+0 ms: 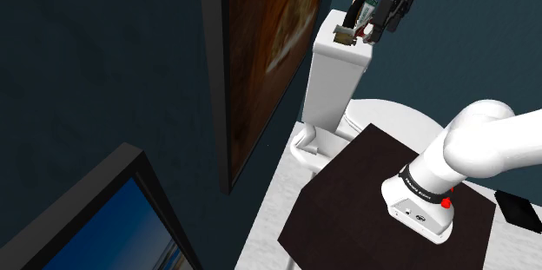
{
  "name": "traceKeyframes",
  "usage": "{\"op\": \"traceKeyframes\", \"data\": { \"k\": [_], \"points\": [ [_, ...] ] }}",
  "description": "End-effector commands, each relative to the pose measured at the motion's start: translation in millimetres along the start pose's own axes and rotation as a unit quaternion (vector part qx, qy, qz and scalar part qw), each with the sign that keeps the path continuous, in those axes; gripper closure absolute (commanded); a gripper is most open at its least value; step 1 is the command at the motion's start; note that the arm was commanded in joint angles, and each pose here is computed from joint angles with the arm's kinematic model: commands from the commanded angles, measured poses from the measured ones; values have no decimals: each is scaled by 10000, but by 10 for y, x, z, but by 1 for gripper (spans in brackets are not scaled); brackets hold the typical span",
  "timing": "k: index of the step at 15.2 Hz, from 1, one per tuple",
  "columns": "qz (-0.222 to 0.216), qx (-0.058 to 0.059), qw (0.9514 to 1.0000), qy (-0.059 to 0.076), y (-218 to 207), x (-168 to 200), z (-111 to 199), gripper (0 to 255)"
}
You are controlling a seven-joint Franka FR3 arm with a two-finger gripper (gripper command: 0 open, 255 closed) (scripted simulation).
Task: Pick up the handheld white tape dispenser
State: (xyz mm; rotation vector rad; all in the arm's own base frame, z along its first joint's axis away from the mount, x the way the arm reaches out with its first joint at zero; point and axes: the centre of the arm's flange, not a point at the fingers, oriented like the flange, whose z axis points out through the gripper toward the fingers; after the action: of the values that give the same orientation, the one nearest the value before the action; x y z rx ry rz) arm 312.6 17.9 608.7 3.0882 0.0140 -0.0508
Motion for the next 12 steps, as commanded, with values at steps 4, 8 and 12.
{"op": "traceKeyframes", "data": {
  "k": [4, 8, 12],
  "points": [
    [-74, -21, 10000, -42, 358, 149, 75, 0],
    [-172, -49, 9998, -98, 831, 355, 175, 0],
    [-271, -77, 9995, -155, 1301, 570, 275, 0]
  ]
}}
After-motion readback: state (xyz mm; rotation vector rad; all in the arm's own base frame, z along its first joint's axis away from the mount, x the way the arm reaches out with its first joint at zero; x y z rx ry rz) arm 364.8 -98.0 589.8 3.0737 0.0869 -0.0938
